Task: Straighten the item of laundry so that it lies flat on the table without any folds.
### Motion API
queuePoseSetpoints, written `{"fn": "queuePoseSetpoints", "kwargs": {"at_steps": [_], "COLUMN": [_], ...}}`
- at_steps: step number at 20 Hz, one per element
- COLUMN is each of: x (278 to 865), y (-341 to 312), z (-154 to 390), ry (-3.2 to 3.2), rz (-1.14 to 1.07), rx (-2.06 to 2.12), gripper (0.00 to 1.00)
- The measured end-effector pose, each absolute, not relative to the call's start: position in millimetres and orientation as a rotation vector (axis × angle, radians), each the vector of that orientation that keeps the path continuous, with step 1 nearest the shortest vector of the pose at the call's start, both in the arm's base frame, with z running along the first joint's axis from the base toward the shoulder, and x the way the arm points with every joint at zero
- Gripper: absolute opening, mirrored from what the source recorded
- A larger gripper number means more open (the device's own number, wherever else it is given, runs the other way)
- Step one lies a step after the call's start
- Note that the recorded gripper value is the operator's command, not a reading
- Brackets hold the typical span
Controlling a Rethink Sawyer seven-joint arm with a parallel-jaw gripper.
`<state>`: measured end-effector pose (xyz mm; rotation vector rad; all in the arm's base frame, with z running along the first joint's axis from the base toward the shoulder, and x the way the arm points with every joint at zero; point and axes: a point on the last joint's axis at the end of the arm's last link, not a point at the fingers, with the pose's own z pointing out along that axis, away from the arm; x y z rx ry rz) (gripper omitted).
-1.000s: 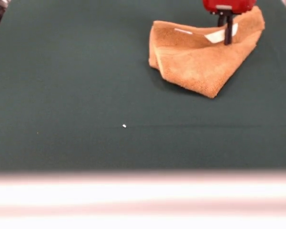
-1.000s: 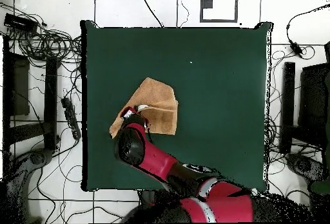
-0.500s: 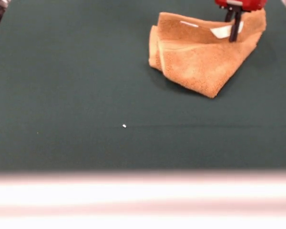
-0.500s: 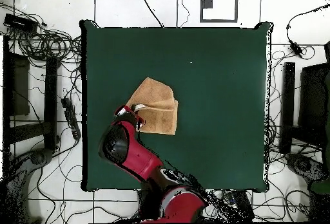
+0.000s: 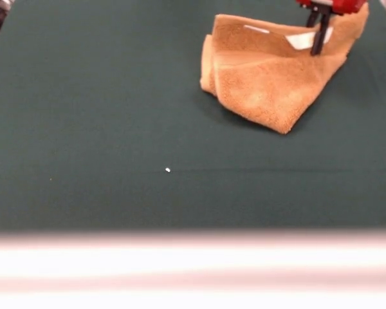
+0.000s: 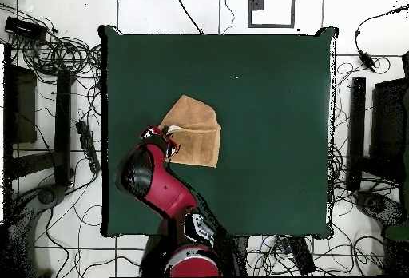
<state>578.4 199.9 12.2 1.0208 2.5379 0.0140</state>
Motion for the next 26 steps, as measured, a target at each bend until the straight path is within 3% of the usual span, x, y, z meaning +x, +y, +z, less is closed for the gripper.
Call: {"fn": "queuePoseSetpoints", "kwargs": {"at_steps": [26], "x": [668], "y": [178], "z": [87], "ry": [2.462], "rz": [-0.158], "rx": [0.57], "gripper": [0.0]}}
